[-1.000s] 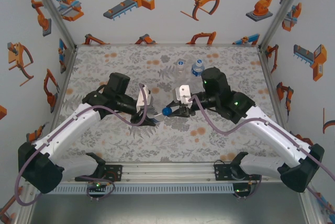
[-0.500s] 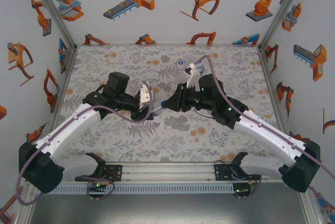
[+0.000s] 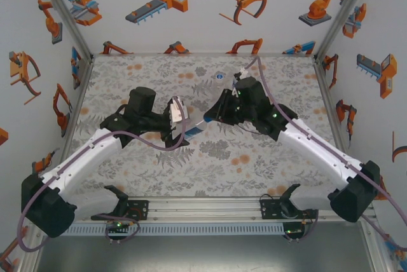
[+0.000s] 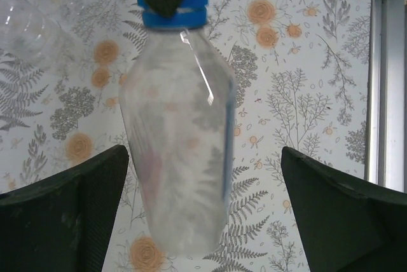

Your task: Screw on the bottle caps

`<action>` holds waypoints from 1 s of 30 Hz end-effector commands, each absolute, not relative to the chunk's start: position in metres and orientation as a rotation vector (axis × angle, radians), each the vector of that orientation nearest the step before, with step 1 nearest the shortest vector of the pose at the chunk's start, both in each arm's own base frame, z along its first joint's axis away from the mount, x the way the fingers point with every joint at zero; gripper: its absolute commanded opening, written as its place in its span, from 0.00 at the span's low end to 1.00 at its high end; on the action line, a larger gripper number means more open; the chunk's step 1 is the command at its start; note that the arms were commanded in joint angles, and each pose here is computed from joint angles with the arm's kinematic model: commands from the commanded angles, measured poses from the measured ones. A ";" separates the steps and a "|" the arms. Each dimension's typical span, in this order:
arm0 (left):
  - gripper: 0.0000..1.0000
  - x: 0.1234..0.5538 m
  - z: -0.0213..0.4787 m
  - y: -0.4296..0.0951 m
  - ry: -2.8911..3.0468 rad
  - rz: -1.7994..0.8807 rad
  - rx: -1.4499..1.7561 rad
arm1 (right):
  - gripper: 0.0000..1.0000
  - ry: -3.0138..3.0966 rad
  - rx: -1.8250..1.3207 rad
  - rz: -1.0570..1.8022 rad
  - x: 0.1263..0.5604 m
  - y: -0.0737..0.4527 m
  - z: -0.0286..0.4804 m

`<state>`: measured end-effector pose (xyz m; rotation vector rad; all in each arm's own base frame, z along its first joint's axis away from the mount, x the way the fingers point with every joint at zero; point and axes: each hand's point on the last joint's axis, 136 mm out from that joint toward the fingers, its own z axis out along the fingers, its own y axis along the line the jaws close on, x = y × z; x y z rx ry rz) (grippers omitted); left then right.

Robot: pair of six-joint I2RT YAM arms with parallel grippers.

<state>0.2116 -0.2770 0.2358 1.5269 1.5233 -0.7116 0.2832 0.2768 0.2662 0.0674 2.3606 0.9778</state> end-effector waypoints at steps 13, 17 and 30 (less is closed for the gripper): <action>0.97 0.223 0.250 -0.256 1.573 -0.580 1.345 | 0.00 2.427 -0.333 0.171 0.384 0.229 0.227; 0.97 0.224 0.247 -0.253 1.589 -0.571 1.328 | 0.00 2.415 -0.356 0.138 0.405 0.236 0.220; 0.97 0.225 0.240 -0.247 1.616 -0.543 1.310 | 0.39 2.446 -0.387 0.108 0.416 0.243 0.206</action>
